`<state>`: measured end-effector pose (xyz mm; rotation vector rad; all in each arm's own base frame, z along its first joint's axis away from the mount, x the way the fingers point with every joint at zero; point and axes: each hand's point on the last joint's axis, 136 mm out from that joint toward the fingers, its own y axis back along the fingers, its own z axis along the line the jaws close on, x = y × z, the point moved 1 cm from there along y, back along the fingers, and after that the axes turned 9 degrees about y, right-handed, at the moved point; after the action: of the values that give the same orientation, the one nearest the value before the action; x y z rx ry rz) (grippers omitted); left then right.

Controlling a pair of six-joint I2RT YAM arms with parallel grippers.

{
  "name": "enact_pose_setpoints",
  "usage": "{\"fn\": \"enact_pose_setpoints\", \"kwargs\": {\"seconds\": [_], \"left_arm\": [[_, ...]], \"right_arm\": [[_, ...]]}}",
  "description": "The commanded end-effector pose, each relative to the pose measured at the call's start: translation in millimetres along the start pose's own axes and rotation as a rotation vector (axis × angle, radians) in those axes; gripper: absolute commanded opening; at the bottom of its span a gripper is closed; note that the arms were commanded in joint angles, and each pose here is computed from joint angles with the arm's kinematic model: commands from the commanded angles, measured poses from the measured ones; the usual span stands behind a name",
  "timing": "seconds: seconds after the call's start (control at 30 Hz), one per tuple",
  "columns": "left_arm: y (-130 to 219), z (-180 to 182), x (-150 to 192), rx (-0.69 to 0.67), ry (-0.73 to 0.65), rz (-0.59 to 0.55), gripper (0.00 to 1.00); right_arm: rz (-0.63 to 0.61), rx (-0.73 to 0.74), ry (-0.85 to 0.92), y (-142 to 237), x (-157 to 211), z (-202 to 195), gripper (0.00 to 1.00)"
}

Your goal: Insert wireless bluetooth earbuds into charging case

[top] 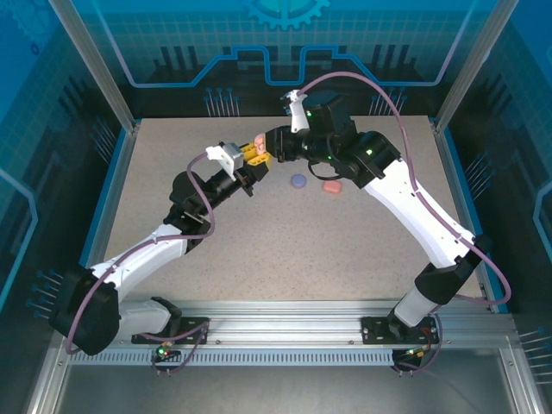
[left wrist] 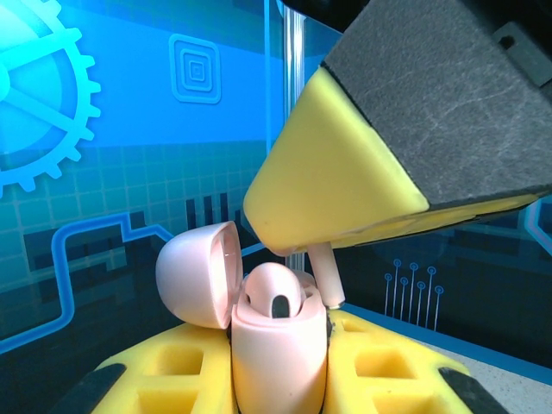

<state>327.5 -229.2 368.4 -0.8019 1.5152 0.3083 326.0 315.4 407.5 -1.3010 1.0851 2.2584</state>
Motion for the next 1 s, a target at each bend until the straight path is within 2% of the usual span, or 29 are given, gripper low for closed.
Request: {"fn": "enact_pose_setpoints", "kwargs": {"seconds": [0.0, 0.3, 0.97], "left_arm": [[-4, -11, -20, 0.043, -0.038, -0.058, 0.00], [-3, -12, -22, 0.044, -0.040, -0.061, 0.00], [-4, -13, -24, 0.046, -0.047, -0.068, 0.00]], "right_arm": [[-0.081, -0.020, -0.008, 24, -22, 5, 0.18], [-0.107, -0.017, -0.027, 25, -28, 0, 0.18], [-0.032, -0.044, -0.076, -6, -9, -4, 0.17]]}}
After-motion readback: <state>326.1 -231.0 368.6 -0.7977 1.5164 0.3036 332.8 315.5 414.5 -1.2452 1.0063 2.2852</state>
